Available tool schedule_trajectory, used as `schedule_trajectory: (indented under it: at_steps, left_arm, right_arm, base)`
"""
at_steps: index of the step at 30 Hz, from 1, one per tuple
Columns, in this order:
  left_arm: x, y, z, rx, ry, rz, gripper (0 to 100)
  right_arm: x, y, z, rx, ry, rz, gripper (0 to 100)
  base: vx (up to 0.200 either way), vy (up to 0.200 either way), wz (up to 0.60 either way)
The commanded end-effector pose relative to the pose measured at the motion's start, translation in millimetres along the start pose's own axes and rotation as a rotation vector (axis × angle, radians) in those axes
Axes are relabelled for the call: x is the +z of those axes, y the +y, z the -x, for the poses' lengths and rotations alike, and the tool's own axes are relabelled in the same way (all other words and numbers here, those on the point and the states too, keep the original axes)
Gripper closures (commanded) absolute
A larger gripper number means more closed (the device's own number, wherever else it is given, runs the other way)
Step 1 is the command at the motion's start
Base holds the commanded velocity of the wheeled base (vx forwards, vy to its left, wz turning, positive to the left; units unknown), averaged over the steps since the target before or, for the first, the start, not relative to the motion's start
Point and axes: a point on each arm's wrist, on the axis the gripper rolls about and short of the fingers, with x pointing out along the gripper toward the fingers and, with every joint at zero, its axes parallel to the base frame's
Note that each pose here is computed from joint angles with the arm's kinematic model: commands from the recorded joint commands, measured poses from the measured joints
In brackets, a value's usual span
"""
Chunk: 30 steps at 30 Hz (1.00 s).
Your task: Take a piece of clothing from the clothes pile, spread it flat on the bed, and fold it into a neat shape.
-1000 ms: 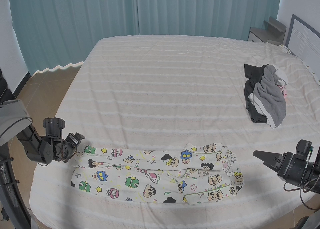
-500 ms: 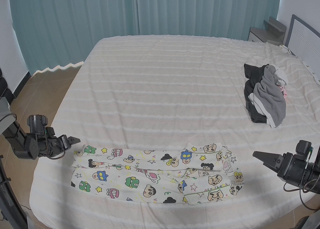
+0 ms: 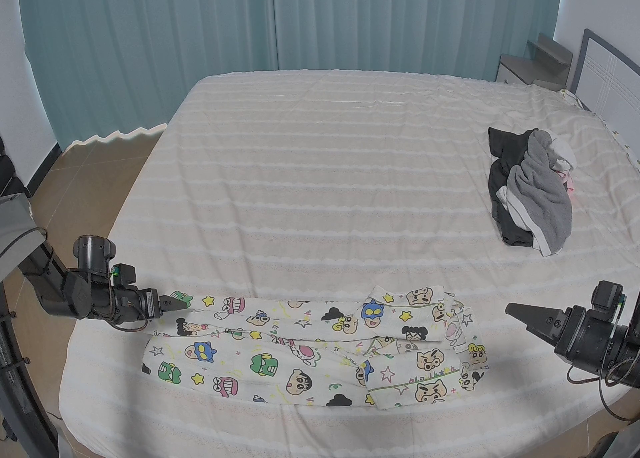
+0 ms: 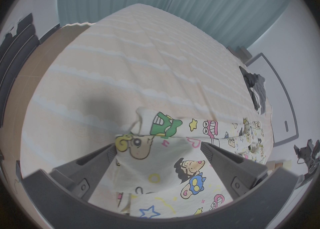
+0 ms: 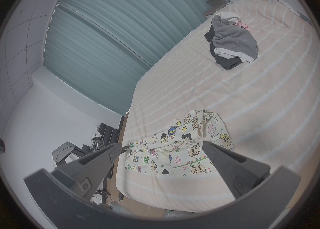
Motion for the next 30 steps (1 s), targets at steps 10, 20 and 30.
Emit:
schedule_trajectory:
  at_steps: [10,20,30]
  left_arm:
    - [-17.1,3.0,-19.3,0.018,0.102,-0.045,0]
    - [-21.9,-0.6,-24.0,0.01,0.124,-0.054,0]
    - [-29.9,-6.8,-23.6,0.002,0.152,-0.063,100]
  right_arm:
    - [1.1,1.6,4.0,0.017,-0.015,0.0,0]
    - [0.6,1.3,3.8,0.016,-0.012,0.0,0]
    - [-0.3,0.1,3.7,0.011,-0.008,-0.001,0]
  base:
    - [0.0,0.0,0.0]
    - [0.0,0.0,0.0]
    - [0.0,0.0,0.0]
